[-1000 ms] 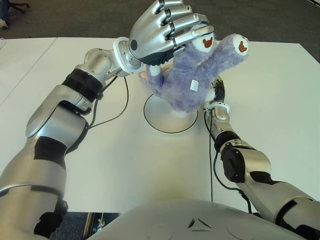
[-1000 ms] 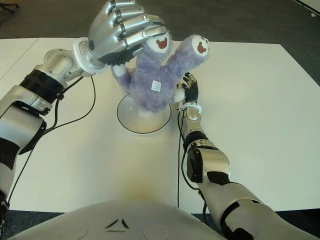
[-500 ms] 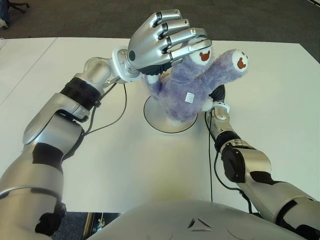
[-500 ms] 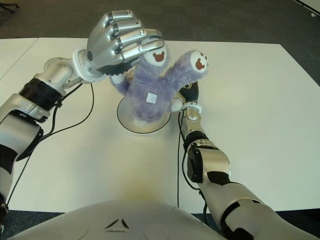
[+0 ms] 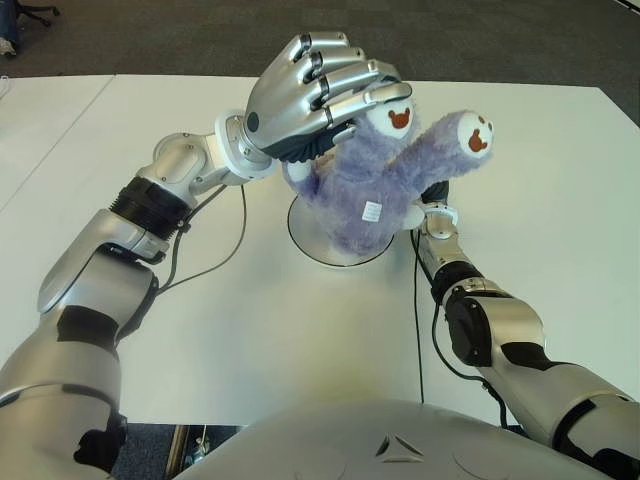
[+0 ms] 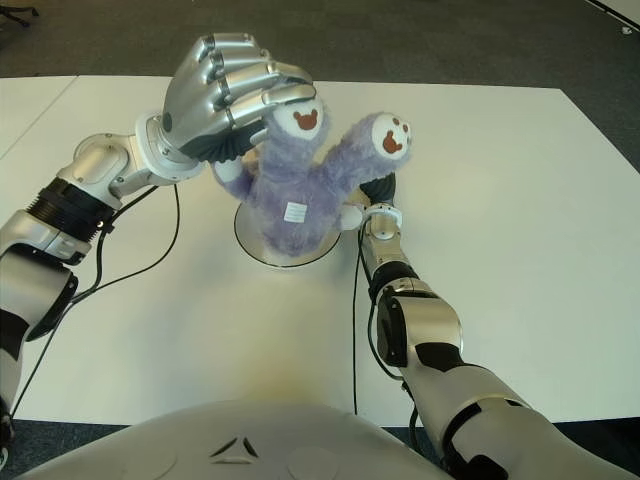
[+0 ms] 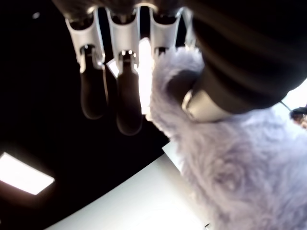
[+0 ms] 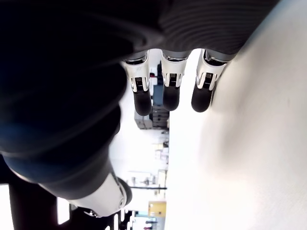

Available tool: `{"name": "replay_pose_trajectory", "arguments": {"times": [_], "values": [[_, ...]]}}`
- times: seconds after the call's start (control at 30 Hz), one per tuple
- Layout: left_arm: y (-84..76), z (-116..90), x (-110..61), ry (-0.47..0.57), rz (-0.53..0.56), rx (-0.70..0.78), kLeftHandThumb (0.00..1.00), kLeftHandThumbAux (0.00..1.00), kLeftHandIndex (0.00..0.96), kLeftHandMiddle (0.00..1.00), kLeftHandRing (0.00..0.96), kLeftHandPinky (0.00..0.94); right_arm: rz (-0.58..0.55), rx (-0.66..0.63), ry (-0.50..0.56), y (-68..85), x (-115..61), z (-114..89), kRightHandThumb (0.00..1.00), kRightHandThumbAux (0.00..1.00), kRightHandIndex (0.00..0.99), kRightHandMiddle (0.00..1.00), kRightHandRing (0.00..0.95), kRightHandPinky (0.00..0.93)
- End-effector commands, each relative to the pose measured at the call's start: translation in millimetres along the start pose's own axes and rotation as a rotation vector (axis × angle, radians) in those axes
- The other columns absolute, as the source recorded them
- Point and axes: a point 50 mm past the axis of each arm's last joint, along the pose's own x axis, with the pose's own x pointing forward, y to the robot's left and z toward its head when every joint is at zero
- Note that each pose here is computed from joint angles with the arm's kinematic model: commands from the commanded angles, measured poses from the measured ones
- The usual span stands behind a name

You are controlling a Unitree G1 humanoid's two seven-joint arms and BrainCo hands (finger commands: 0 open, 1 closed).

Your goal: Put the doll into the plate.

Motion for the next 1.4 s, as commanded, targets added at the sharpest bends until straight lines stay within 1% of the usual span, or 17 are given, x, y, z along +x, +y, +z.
{"name": "replay_pose_trajectory", "arguments": {"times": [0.03, 0.2, 0.23, 0.3, 0.37, 0.53, 0.73, 0.83, 0.9, 0.93, 0.97, 1.0, 1.07, 1.1, 1.13, 1.3, 1.4], "values": [[-4.1, 6.3, -12.7, 0.018, -0.032, 0.03, 0.702, 0.707, 0.436, 0.749, 0.751, 0.733, 0.002, -0.088, 0.431, -10.2, -56.2, -92.5, 0.353, 0.896, 0.216, 0.112, 0.089, 0.101], [-8.8, 6.5, -17.1, -0.008, -0.049, 0.141, 0.702, 0.705, 0.435, 0.722, 0.73, 0.707, 0.006, -0.074, 0.434, -11.0, -56.0, -92.6, 0.377, 0.89, 0.223, 0.112, 0.087, 0.097], [-9.4, 6.2, -17.5, -0.013, -0.06, 0.162, 0.701, 0.703, 0.434, 0.715, 0.728, 0.737, 0.007, -0.069, 0.434, -11.0, -56.0, -92.6, 0.387, 0.889, 0.229, 0.112, 0.086, 0.101], [-9.8, 6.0, -17.8, -0.019, -0.068, 0.181, 0.701, 0.703, 0.433, 0.713, 0.727, 0.747, 0.008, -0.065, 0.435, -11.0, -55.9, -92.6, 0.393, 0.887, 0.231, 0.113, 0.086, 0.102], [-12.2, 5.0, -17.6, -0.03, -0.122, 0.197, 0.702, 0.701, 0.433, 0.724, 0.743, 0.774, 0.008, -0.058, 0.435, -11.6, -55.8, -92.6, 0.399, 0.887, 0.229, 0.124, 0.098, 0.123], [-14.5, 3.5, -17.3, -0.019, -0.197, 0.194, 0.702, 0.7, 0.432, 0.731, 0.752, 0.786, 0.001, -0.048, 0.432, -12.2, -55.7, -92.4, 0.427, 0.88, 0.225, 0.136, 0.114, 0.143], [-16.2, 2.0, -16.2, 0.015, -0.271, 0.183, 0.692, 0.702, 0.433, 0.726, 0.743, 0.762, -0.007, -0.046, 0.432, -12.9, -55.3, -92.1, 0.455, 0.857, 0.199, 0.16, 0.153, 0.18], [-17.3, 1.4, -16.9, 0.049, -0.296, 0.168, 0.686, 0.704, 0.432, 0.706, 0.721, 0.727, -0.016, -0.06, 0.439, -12.7, -55.3, -92.4, 0.444, 0.853, 0.183, 0.162, 0.158, 0.171], [-17.7, 1.4, -17.2, 0.067, -0.308, 0.153, 0.682, 0.708, 0.426, 0.678, 0.696, 0.705, -0.021, -0.069, 0.444, -12.2, -55.2, -92.4, 0.428, 0.851, 0.182, 0.153, 0.143, 0.132], [-17.8, 1.4, -17.2, 0.071, -0.312, 0.148, 0.678, 0.711, 0.419, 0.546, 0.577, 0.608, -0.022, -0.071, 0.445, -12.1, -55.2, -92.4, 0.425, 0.851, 0.186, 0.15, 0.138, 0.126], [-17.8, 1.4, -17.2, 0.073, -0.32, 0.137, 0.677, 0.712, 0.417, 0.512, 0.547, 0.582, -0.023, -0.071, 0.446, -11.8, -55.0, -92.2, 0.424, 0.852, 0.186, 0.149, 0.136, 0.125], [-17.9, 1.4, -17.2, 0.074, -0.326, 0.13, 0.302, 0.622, 0.286, 0.361, 0.363, 0.381, -0.023, -0.072, 0.446, -11.6, -54.9, -92.1, 0.424, 0.853, 0.192, 0.144, 0.124, 0.105], [-17.8, 1.3, -17.1, 0.074, -0.337, 0.119, 0.183, 0.598, 0.246, 0.316, 0.307, 0.32, -0.024, -0.072, 0.447, -11.3, -54.7, -91.9, 0.424, 0.853, 0.194, 0.143, 0.12, 0.1], [-17.6, 1.2, -16.8, 0.057, -0.358, 0.124, 0.16, 0.583, 0.211, 0.276, 0.244, 0.236, -0.023, -0.07, 0.446, -11.3, -54.6, -91.8, 0.424, 0.854, 0.196, 0.14, 0.114, 0.089], [-17.5, 1.1, -16.6, 0.046, -0.374, 0.127, 0.108, 0.545, 0.146, 0.227, 0.184, 0.113, -0.022, -0.068, 0.446, -11.3, -54.6, -91.8, 0.426, 0.856, 0.2, 0.135, 0.102, 0.087], [-16.1, -1.0, -16.6, -0.008, -0.421, 0.173, 0.037, 0.508, 0.071, 0.151, 0.111, 0.021, -0.016, -0.062, 0.442, -11.3, -54.3, -91.4, 0.429, 0.858, 0.198, 0.129, 0.098, 0.1], [-15.8, -2.1, -16.7, -0.024, -0.435, 0.195, 0.007, 0.497, 0.042, 0.122, 0.087, 0.002, -0.012, -0.06, 0.439, -11.4, -54.2, -91.2, 0.425, 0.859, 0.197, 0.127, 0.097, 0.101]]}}
